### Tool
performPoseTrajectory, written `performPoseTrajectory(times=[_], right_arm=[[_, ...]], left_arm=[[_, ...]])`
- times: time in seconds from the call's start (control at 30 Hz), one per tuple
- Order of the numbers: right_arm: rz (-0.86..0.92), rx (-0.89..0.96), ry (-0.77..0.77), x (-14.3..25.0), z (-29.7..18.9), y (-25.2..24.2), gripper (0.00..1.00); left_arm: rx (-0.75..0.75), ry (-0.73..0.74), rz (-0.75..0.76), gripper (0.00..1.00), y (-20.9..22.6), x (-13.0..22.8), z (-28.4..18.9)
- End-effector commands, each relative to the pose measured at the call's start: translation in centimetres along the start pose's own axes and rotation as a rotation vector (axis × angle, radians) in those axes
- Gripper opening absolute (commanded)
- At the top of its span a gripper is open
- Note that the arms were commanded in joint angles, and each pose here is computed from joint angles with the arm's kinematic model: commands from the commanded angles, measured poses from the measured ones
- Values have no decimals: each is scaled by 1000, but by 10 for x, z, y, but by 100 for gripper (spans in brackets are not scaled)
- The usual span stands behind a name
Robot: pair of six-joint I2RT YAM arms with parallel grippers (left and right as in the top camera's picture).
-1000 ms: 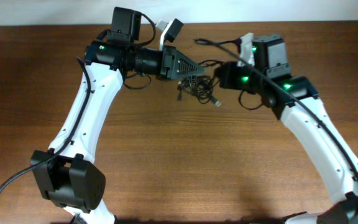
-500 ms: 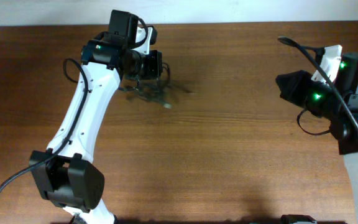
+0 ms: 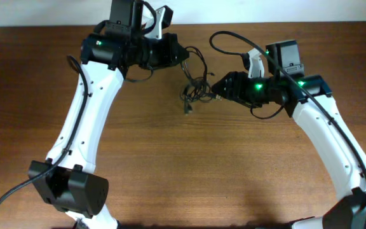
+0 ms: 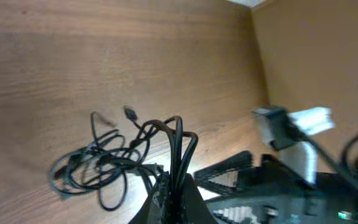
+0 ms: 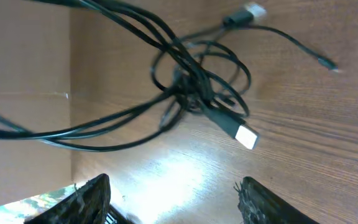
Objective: Untangle cables
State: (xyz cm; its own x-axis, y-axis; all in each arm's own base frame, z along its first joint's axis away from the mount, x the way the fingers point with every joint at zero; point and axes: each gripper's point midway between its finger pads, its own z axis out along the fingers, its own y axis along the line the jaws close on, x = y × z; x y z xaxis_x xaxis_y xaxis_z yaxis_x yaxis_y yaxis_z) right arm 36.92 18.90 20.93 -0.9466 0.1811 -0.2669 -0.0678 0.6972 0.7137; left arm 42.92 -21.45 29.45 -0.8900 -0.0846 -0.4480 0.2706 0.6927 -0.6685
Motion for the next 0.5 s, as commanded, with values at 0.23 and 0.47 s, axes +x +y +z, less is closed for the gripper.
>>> performPoseTrajectory(times=[0.23,0.47], right_arm=[[40,132,2,1,-4,-31,70],[171,208,-38,-12,-44,-85,70]], left_arm=[[-285,-150,-321,0,20,-6,-9],[-636,103,181,17,41,59,49]])
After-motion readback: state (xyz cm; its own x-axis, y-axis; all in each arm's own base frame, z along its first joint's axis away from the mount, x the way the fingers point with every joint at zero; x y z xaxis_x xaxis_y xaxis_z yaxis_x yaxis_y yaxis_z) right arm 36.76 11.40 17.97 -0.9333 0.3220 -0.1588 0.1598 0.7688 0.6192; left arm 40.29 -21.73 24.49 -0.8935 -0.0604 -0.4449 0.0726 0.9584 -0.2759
